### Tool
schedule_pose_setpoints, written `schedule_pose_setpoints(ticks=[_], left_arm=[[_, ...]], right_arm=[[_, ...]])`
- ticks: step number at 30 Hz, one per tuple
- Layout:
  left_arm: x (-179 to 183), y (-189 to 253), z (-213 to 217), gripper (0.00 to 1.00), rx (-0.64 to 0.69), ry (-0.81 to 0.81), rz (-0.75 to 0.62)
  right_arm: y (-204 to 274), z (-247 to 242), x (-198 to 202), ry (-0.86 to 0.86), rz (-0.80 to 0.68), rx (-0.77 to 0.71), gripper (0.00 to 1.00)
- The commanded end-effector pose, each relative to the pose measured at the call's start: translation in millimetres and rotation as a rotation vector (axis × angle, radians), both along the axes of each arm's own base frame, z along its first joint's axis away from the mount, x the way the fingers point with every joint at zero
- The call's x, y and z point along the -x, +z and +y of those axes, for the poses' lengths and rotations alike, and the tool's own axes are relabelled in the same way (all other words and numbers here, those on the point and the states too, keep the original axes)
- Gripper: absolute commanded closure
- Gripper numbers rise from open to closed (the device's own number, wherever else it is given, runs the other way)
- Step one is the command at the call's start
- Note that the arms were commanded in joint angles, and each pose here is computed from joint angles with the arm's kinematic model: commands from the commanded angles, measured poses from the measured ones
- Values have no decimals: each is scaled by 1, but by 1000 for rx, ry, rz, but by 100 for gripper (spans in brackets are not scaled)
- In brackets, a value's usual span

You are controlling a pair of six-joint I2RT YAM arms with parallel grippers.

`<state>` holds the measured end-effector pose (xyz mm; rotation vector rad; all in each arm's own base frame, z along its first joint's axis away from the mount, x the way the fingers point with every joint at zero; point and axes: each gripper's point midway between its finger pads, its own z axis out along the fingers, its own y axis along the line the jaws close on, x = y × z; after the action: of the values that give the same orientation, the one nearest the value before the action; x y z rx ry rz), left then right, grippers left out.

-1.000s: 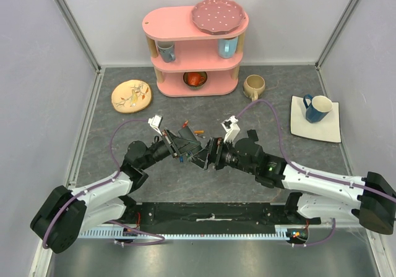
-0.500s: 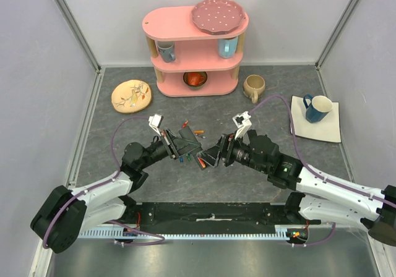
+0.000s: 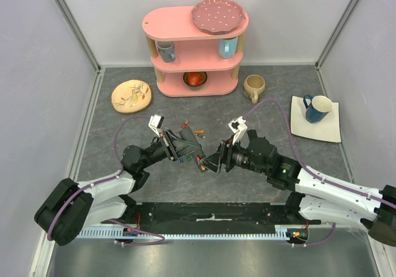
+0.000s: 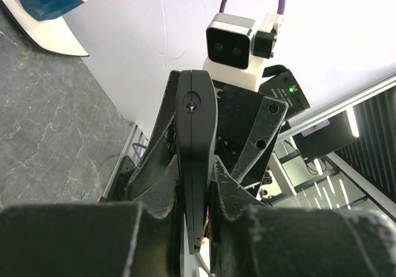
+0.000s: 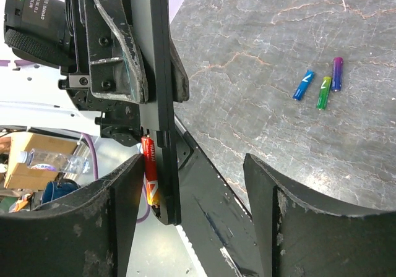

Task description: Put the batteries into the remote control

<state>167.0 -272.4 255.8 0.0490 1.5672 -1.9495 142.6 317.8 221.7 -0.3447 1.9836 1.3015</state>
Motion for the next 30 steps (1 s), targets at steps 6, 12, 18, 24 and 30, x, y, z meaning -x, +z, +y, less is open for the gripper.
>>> schedule_pose_setpoints(ticks=[6, 12, 18, 24, 30], left_arm=[[10, 20, 4, 98, 50, -28, -69], [9, 17, 4, 98, 45, -24, -66], [11, 18, 4, 98, 46, -29, -69], [11, 23, 5, 98, 54, -26, -80], [10, 34, 6, 98, 72, -17, -95]], right_arm=[[11, 3, 2, 28, -35, -60, 28], [16, 3, 0, 15, -35, -82, 27], [14, 3, 0, 15, -32, -87, 32], [7, 5, 0, 21, -20, -73, 39], [1, 6, -2, 15, -13, -54, 43]])
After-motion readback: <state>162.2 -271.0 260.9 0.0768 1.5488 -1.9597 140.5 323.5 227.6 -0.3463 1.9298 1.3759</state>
